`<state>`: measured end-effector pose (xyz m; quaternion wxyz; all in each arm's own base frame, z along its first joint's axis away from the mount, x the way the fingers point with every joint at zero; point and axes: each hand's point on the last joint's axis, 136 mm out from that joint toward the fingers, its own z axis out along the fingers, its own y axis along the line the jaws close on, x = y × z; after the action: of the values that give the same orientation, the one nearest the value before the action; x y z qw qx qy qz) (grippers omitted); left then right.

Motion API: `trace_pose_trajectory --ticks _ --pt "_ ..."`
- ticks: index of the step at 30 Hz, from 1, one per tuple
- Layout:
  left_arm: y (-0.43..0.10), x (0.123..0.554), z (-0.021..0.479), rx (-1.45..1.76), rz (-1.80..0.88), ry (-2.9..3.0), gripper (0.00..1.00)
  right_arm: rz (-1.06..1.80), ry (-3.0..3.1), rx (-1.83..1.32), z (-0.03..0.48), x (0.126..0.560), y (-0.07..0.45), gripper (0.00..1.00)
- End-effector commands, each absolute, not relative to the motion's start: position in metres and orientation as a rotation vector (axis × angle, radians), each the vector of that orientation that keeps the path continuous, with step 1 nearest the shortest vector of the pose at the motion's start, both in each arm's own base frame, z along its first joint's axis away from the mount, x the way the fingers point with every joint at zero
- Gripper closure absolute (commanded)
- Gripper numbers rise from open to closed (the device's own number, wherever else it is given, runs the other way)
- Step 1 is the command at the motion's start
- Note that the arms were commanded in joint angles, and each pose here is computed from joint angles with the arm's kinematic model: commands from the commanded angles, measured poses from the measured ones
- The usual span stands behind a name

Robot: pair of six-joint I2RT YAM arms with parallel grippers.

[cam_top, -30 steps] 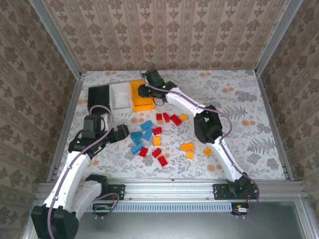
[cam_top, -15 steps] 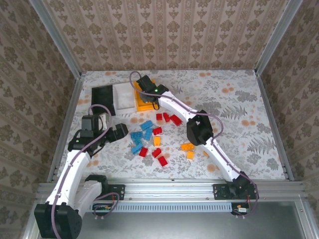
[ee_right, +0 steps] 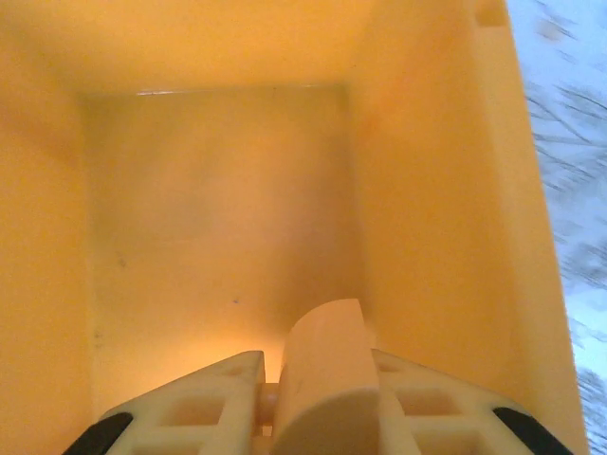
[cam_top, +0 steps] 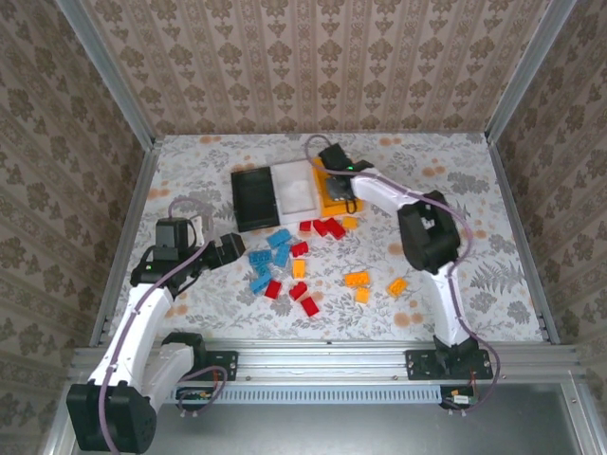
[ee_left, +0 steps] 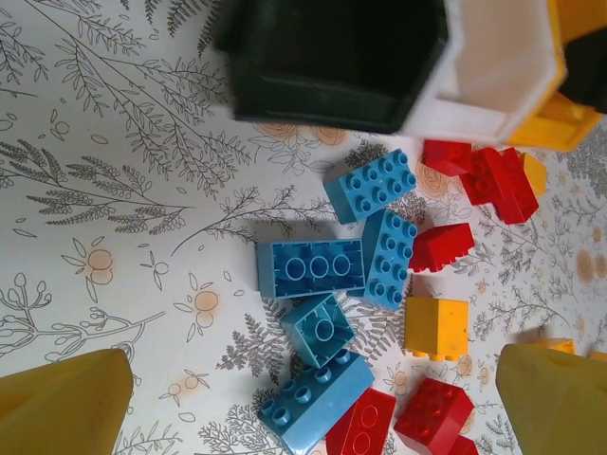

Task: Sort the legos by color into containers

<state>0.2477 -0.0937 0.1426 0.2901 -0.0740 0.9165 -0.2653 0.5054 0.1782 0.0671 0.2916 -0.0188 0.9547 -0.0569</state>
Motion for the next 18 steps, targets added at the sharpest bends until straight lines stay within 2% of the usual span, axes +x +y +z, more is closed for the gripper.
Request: trace_pose_trajectory --ticks 1,6,18 --pt "-0.096 0.252 0.143 -0.195 -0.734 2.430 0.00 -0.098 2.503 0.032 0.084 0.497 0.152 0.84" --pt "-0.097 0.256 0.142 -0.209 -0.748 2.424 0.00 -0.035 2.533 0.031 0.080 0.486 0.138 0.76" --pt "-0.096 0.242 0.144 -0.240 -0.747 2.419 0.00 0.115 2.505 0.132 0.084 0.521 0.151 0.73"
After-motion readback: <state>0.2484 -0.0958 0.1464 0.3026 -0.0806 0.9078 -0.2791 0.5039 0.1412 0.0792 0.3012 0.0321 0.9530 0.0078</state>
